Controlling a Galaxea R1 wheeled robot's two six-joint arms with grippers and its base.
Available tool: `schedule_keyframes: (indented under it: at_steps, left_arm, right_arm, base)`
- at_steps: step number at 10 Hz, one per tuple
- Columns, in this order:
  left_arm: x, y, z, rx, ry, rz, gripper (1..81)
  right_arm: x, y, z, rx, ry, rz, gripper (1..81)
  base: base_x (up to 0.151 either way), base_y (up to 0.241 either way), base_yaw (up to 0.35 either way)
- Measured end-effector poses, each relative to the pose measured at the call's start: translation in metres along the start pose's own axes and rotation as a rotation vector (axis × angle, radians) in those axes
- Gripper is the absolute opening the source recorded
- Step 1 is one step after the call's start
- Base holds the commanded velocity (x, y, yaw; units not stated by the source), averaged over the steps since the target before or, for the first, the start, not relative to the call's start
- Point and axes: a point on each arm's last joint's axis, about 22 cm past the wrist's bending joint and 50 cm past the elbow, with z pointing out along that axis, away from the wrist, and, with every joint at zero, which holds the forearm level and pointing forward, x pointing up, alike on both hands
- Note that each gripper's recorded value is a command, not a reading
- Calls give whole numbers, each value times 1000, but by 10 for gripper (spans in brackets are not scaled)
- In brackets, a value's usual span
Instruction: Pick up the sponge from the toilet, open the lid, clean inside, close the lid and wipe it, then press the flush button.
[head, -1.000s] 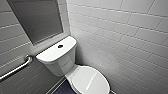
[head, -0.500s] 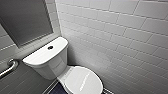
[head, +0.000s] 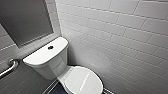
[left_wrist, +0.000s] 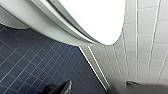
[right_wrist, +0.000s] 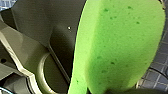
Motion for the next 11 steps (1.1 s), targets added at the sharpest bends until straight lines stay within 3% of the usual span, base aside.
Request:
schedule_keyframes:
  at_steps: [4, 8, 11]
  left_arm:
    - [13, -5, 21, 23, 26, -31, 811]
    - [29, -5, 30, 26, 76, -137, 811]
    - [54, 6, 27, 19, 113, -134, 811]
  right_arm:
    - [-4, -7, 3, 9, -3, 3, 10]
    - [-10, -21, 14, 17, -1, 10, 10]
    - [-11, -17, 19, -3, 0, 7, 10]
  base:
    - [0, 0, 0]
    - [0, 0, 0]
    - [0, 0, 0]
